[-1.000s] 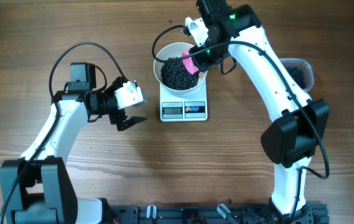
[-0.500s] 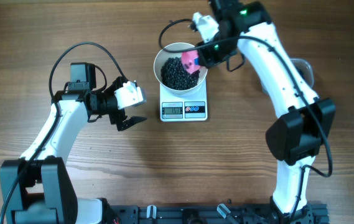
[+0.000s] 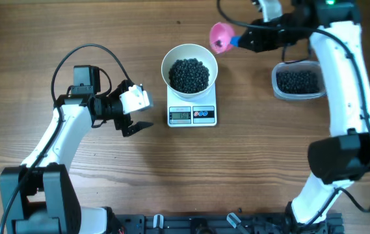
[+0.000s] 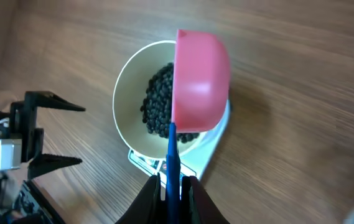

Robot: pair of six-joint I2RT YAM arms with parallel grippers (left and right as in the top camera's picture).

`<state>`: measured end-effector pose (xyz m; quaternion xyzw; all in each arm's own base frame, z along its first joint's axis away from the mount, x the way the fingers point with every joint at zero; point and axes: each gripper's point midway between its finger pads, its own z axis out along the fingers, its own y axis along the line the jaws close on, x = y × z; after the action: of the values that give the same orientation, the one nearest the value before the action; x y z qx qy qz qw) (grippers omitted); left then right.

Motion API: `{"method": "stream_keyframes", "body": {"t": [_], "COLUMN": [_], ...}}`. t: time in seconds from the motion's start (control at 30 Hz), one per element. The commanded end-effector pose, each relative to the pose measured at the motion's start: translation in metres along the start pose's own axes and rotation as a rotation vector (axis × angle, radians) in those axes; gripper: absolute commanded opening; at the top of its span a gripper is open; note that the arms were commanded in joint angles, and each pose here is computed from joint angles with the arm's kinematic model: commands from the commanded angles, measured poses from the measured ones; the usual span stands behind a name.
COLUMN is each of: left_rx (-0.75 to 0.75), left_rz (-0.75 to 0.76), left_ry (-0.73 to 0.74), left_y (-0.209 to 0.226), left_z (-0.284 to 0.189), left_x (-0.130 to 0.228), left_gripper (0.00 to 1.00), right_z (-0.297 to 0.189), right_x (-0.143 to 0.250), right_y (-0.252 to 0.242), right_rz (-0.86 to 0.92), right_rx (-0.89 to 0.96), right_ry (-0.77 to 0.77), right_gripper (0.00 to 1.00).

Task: Scoop item into bowl and weigh 150g on scale
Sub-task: 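Carry the scoop back toward the bean tub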

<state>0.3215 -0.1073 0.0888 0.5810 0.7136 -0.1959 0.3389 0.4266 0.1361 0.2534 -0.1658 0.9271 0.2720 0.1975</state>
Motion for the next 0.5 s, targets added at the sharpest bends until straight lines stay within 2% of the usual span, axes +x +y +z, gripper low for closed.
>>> {"method": "stream_keyframes", "body": {"t": [0.0,0.47], "left_rx": [-0.010,-0.010], "left_rz": [0.023,0.023], "left_ry": [-0.009,-0.009], "left_y": [0.000,0.000], "left_z": [-0.004,-0.004], "left_x": [-0.003,-0.003], "left_gripper": [1.00,1.00], "right_z": [-0.050,-0.073], "right_x": [-0.003,0.015], "right_y": [0.001,-0.024], "right_rz": [0.020,0.123], "right_rx": [0.016,0.047], "right_ry": [-0.092,-0.074], "right_gripper": [0.04,0.04]}}
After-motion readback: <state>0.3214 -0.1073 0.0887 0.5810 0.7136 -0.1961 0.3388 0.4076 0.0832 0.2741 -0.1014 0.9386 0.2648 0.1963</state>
